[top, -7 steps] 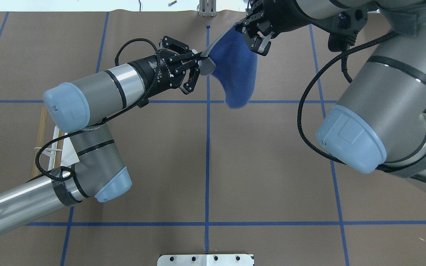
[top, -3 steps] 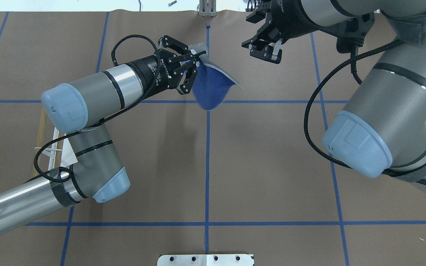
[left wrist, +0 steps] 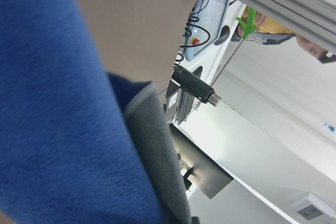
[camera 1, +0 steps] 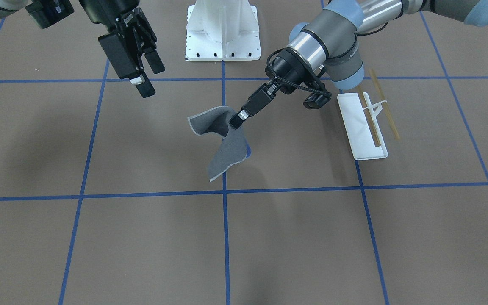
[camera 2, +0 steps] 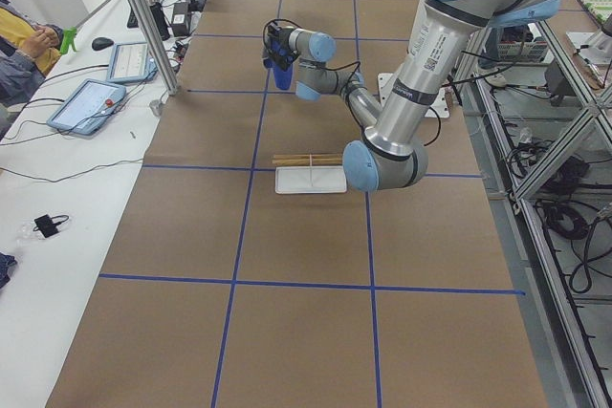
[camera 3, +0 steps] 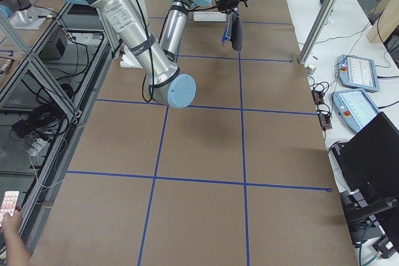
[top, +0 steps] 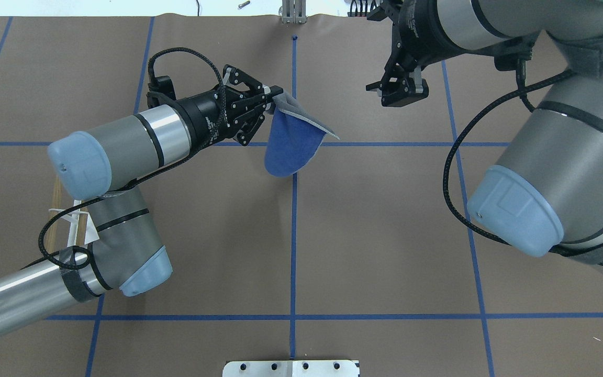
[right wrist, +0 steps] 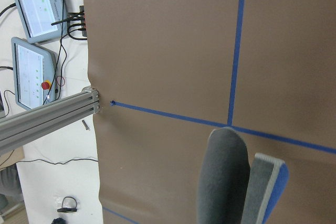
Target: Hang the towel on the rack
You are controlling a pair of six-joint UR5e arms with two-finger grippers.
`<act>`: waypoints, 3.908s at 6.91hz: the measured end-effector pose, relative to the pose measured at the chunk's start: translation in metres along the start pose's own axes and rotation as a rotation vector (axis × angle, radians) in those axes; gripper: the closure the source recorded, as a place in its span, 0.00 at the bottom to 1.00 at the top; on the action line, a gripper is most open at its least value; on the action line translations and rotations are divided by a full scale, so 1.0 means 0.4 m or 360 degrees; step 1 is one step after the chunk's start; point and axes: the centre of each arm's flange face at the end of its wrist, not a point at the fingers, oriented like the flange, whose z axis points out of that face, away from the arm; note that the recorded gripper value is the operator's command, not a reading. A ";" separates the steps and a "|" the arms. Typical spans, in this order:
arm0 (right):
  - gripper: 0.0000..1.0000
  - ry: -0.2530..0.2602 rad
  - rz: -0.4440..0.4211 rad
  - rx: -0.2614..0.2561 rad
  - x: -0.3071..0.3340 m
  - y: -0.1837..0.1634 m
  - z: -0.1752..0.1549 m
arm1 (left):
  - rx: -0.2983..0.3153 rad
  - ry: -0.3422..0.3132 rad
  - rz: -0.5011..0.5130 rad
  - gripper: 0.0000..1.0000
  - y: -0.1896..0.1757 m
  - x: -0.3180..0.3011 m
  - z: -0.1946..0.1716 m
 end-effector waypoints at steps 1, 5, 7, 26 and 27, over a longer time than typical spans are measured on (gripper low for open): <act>0.00 0.0032 -0.0201 0.0049 0.019 -0.043 0.026 | -0.0020 -0.0062 0.0201 1.00 -0.028 -0.037 -0.065; 0.00 0.0190 -0.0962 0.0151 0.072 -0.175 0.096 | -0.0149 -0.0416 0.0765 1.00 -0.195 -0.182 -0.487; 0.00 0.0266 -0.1106 0.0191 0.096 -0.234 0.124 | -0.0242 -0.0572 0.0942 1.00 -0.352 -0.192 -0.665; 0.00 0.0690 -0.1794 0.0059 0.040 -0.816 0.057 | 0.0196 -0.1405 0.1926 0.02 -1.054 -0.094 -1.102; 0.00 0.0714 -0.1885 -0.0037 0.016 -0.944 0.027 | 0.0157 -0.1592 0.2072 0.02 -1.098 -0.082 -1.127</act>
